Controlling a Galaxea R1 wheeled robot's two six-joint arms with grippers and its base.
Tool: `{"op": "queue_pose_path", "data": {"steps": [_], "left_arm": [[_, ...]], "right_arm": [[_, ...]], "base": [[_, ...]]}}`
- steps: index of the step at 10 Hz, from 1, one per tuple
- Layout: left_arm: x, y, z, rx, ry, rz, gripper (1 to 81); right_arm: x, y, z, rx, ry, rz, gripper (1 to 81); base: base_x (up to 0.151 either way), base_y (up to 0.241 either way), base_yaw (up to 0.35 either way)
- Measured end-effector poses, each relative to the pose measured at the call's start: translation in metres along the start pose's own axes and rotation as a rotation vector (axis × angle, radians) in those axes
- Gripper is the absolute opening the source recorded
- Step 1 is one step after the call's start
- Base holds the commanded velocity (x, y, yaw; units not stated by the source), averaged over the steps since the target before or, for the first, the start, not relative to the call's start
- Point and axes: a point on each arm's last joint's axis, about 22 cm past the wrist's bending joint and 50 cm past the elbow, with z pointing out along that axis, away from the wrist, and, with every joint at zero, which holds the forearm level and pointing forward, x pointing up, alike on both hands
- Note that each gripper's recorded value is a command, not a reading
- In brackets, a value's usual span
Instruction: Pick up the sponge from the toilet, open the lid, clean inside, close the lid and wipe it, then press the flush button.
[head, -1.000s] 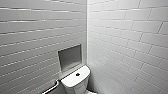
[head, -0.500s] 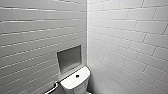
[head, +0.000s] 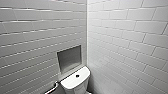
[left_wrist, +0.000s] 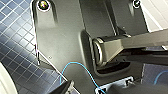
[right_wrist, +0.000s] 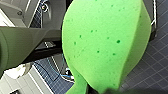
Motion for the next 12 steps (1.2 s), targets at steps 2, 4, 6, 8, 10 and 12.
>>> {"op": "queue_pose_path", "data": {"steps": [2, 4, 6, 8, 10, 12], "left_arm": [[0.006, 0.002, -0.009, -0.039, 0.012, 0.003, 81.1], [0.019, 0.006, -0.023, -0.09, 0.028, 0.011, 81.1], [0.049, 0.002, -0.047, -0.132, 0.067, 0.029, 81.1], [0.08, 0.007, -0.078, -0.192, 0.103, 0.047, 81.1], [0.129, 0.006, -0.114, -0.234, 0.13, 0.067, 81.1], [0.194, 0.005, -0.146, -0.258, 0.161, 0.095, 81.1]], "right_arm": [[0.003, -0.001, -0.016, 0.028, 0.004, -0.001, 1.0], [0.007, 0.0, -0.033, 0.048, 0.02, 0.0, 1.0], [0.011, 0.004, -0.052, 0.06, 0.036, 0.002, 1.0], [0.016, 0.008, -0.057, 0.057, 0.054, 0.002, 1.0], [0.017, 0.0, -0.054, 0.07, 0.051, 0.008, 1.0], [0.009, 0.0, -0.053, 0.069, 0.027, 0.024, 1.0]], "base": [[0.0, 0.0, 0.0], [0.0, 0.0, 0.0], [0.0, 0.0, 0.0], [0.0, 0.0, 0.0], [0.0, 0.0, 0.0], [0.0, 0.0, 0.0]]}}
